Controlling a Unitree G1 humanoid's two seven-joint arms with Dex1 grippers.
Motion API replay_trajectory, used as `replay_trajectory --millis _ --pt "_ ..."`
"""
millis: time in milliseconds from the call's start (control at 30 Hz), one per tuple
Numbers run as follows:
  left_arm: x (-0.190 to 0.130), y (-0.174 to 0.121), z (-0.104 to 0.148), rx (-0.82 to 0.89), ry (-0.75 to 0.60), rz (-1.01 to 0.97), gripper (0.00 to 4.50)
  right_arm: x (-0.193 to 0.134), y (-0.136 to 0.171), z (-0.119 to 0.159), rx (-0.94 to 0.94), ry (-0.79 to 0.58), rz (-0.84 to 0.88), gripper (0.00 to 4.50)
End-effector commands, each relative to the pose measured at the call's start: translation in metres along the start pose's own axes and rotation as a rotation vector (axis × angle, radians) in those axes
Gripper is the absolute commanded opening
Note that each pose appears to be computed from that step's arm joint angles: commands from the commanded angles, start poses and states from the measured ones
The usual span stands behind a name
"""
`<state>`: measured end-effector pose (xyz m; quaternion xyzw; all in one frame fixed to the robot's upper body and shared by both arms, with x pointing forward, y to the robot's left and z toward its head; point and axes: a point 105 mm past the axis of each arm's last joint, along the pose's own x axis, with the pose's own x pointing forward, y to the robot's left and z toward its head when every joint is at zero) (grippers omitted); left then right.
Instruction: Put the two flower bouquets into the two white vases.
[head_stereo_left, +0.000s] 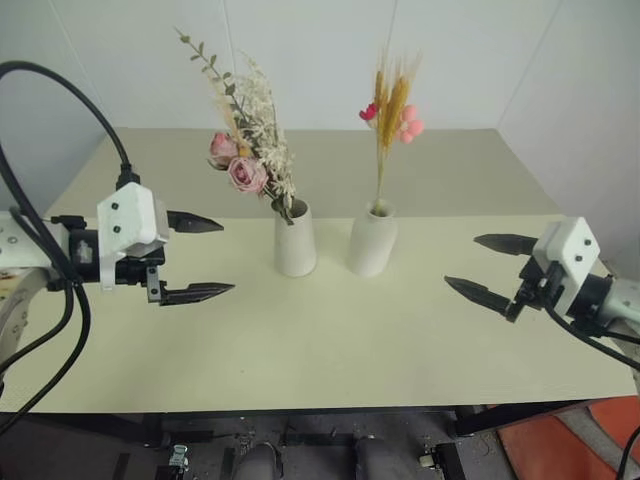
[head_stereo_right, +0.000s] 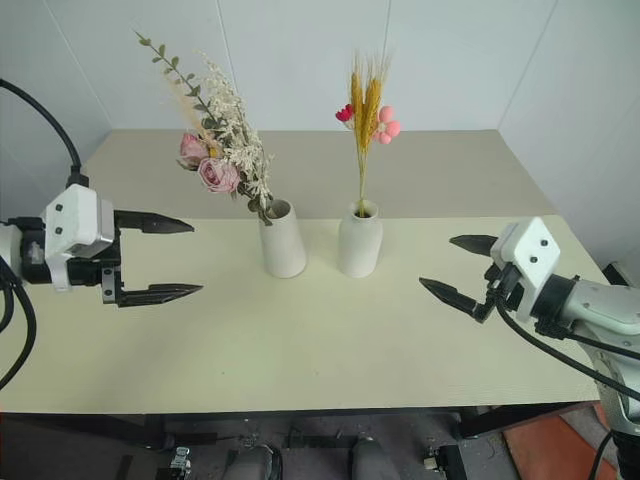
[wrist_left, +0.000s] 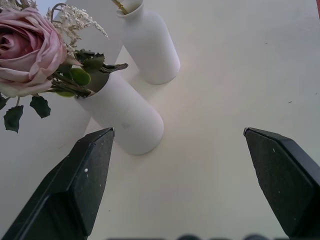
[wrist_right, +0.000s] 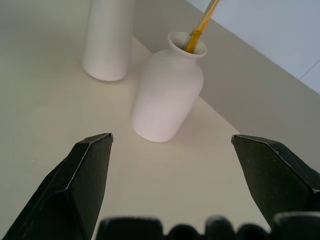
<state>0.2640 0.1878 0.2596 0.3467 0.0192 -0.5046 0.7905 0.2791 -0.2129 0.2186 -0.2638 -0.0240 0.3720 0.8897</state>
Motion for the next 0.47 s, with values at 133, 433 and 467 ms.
replay_trajectory --millis 133,433,467 --pt "-0.008 0.007 0.014 0.061 -0.009 0.032 4.50 -0.008 -0.003 0.003 -0.092 0.009 -0.021 4.48" --pt "-0.008 0.008 0.019 0.074 -0.028 0.027 4.50 -0.016 -0.006 -0.005 -0.104 0.051 -0.040 4.48" --pt "-0.008 0.008 0.019 0.075 -0.029 0.027 4.50 -0.016 -0.006 -0.006 -0.105 0.058 -0.040 4.48"
